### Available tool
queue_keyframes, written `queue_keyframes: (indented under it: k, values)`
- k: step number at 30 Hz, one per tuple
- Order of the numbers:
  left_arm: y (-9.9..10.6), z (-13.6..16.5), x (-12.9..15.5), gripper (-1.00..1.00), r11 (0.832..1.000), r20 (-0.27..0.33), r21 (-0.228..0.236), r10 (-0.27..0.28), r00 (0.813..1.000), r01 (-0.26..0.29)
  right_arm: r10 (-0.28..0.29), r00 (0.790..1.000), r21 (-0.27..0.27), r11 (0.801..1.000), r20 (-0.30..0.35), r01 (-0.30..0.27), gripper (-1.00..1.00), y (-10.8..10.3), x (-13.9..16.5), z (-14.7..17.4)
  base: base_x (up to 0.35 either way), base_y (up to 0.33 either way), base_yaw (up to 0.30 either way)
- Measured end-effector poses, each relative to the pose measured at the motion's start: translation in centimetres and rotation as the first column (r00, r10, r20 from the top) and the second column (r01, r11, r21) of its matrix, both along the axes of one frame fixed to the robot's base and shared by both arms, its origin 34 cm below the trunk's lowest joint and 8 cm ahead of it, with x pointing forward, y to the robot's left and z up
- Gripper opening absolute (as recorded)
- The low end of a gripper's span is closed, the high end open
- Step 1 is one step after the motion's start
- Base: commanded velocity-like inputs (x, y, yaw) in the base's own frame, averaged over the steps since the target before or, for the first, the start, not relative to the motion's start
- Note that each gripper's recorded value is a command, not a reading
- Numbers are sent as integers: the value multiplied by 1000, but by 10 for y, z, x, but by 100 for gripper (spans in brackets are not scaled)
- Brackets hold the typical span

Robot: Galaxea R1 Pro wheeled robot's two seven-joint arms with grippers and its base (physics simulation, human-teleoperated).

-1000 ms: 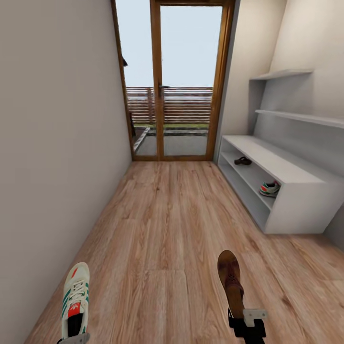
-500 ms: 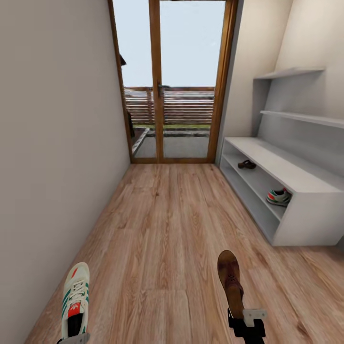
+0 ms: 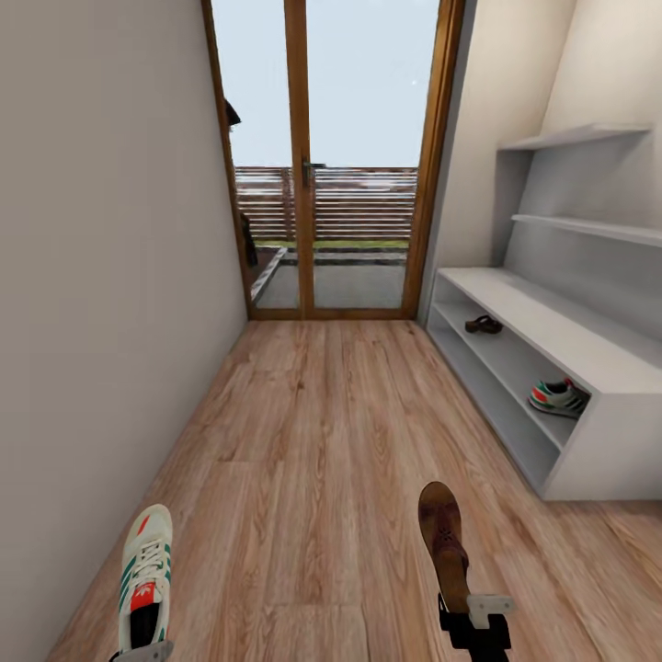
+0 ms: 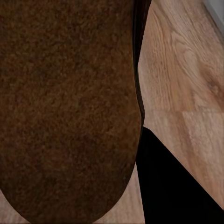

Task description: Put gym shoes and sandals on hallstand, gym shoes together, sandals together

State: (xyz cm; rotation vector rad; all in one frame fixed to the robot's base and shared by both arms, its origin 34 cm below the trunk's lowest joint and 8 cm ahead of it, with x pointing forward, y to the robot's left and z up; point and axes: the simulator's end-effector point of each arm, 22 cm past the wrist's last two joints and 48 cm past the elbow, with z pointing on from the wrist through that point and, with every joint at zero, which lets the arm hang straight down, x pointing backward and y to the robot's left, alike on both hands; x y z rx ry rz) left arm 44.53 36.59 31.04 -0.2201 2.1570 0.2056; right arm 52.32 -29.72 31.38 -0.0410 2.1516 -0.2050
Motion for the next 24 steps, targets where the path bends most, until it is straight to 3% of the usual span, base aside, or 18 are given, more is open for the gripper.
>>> queue_keyframes:
  k: [24]
  values:
    - [0,0,0,-100,1000,0,0,0,1000,0,2,1000,0,1000,0,-2,-100,0,0,0,337,0,0]
